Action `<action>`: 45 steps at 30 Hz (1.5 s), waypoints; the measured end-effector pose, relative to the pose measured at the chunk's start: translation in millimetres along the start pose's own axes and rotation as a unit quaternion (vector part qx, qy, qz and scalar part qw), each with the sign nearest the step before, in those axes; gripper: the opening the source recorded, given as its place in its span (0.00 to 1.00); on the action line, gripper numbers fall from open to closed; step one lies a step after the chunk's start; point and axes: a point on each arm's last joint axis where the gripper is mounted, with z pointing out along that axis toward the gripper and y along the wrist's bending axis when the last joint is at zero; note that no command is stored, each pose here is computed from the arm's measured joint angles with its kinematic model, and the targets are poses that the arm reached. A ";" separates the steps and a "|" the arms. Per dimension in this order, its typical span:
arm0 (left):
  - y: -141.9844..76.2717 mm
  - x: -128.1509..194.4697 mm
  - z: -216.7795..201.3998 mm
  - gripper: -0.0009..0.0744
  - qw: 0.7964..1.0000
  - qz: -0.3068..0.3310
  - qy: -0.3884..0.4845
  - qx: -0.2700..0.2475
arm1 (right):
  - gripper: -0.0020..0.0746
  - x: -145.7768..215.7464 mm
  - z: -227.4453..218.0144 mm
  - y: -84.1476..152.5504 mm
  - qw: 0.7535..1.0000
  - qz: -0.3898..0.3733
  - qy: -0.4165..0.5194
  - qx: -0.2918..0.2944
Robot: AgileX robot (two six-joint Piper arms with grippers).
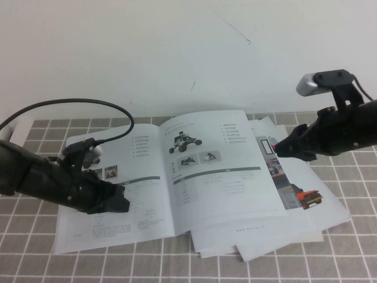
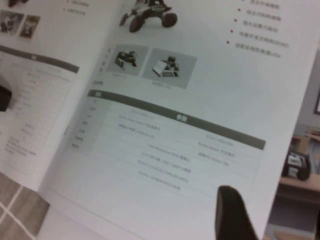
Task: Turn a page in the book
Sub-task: Open the closed book
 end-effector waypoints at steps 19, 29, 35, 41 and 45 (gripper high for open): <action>-0.7 0.0 0.0 0.01 1.000 -0.001 0.000 0.004 | 0.49 17.6 82.3 -31.2 0.998 0.027 0.033 -0.043; -0.9 0.0 0.0 0.01 1.000 -0.001 0.000 0.005 | 0.49 21.7 93.9 -34.8 0.998 0.027 0.022 -0.052; -0.9 0.0 0.0 0.01 1.000 -0.001 0.000 0.005 | 0.49 27.3 101.3 -37.8 0.998 0.032 0.028 -0.052; -0.9 0.0 0.0 0.01 1.000 -0.001 0.000 0.005 | 0.49 24.8 101.2 -34.7 0.997 0.040 0.015 -0.070; -1.0 0.1 0.0 0.01 1.000 0.002 0.001 0.006 | 0.49 20.6 100.0 -28.4 0.994 0.040 -0.007 -0.106</action>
